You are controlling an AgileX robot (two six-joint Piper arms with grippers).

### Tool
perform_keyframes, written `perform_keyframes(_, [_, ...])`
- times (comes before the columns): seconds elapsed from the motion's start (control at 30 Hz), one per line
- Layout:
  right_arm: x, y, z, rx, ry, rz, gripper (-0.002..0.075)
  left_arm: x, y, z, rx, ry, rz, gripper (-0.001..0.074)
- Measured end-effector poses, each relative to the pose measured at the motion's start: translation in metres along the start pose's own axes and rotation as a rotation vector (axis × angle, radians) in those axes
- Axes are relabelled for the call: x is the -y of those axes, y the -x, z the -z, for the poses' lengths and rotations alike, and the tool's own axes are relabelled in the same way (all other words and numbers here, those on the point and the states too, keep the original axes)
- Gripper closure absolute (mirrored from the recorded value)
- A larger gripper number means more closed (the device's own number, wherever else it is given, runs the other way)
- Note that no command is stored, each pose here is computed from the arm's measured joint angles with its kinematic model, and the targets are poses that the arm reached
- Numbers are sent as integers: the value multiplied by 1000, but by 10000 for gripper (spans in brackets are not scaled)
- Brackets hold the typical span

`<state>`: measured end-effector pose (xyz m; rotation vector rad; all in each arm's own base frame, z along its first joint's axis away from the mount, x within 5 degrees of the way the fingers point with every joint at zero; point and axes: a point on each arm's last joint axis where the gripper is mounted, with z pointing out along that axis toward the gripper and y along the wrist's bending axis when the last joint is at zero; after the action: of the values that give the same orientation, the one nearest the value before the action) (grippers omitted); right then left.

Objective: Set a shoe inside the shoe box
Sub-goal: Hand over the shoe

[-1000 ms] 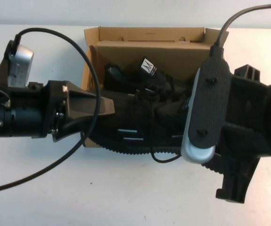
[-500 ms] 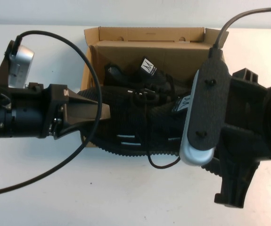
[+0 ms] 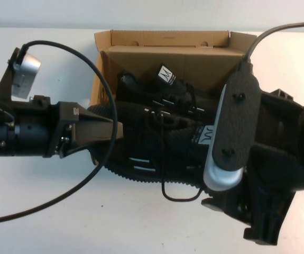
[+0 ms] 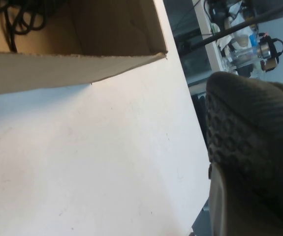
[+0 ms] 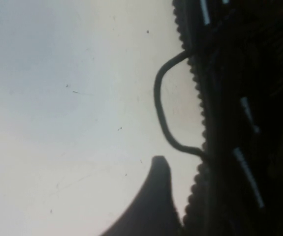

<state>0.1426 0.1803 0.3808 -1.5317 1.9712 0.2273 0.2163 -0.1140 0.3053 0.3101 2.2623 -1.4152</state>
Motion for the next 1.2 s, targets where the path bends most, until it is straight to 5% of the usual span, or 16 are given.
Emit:
perform_keyframes(0.5, [10, 16, 43, 28, -48, -109, 118, -6, 10, 1, 105, 71, -47, 615])
perform_keyframes(0.87, [27, 14, 68, 47, -80, -524, 119, -5, 13, 1, 138, 62, -98, 615])
perform_keyframes(1.2, [62, 5, 73, 206, 109, -948, 119, -3, 16, 2, 177, 47, -123, 615])
